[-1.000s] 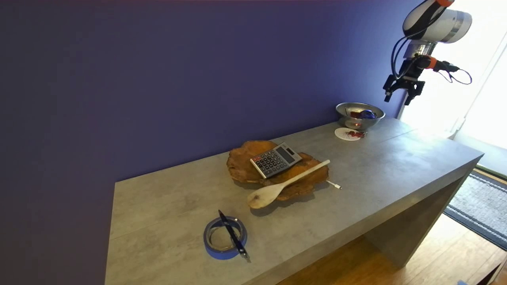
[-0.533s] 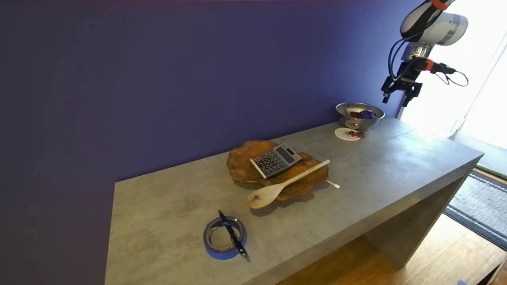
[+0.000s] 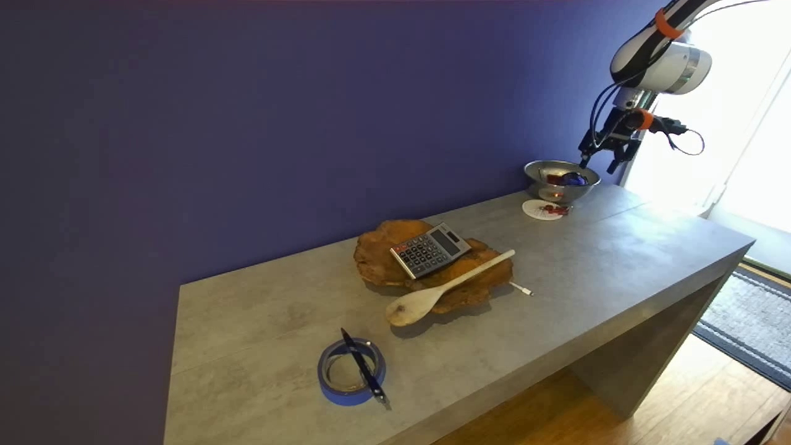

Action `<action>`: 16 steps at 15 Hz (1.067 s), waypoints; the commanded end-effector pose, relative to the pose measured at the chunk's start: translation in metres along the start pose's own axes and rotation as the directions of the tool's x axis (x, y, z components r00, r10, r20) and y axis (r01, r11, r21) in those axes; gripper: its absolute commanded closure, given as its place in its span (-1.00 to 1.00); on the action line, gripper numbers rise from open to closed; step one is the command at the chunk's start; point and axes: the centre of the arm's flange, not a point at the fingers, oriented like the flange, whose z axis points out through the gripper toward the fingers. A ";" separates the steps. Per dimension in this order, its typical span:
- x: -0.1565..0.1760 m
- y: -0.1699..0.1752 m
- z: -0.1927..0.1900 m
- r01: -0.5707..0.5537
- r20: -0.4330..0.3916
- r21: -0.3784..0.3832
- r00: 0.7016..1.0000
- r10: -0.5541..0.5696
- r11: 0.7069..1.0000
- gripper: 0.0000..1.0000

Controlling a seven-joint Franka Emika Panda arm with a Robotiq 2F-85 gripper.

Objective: Move the silver dish forward close to the edge

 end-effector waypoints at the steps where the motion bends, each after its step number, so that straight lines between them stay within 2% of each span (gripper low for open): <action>1: -0.005 -0.003 0.020 -0.035 -0.020 -0.006 0.999 0.035 0.999 -0.17; 5: -0.011 -0.003 0.022 -0.036 0.002 0.006 0.999 0.036 0.999 0.40; 9: -0.007 0.005 0.015 -0.037 0.016 0.083 0.999 0.036 0.996 0.94; 12: -0.010 0.011 0.008 -0.022 0.054 0.170 0.998 0.012 0.985 1.00; 14: -0.013 0.021 -0.008 0.035 0.077 0.233 0.996 -0.054 0.972 0.96; 16: -0.021 0.038 -0.034 0.122 0.069 0.257 0.987 -0.145 0.959 0.96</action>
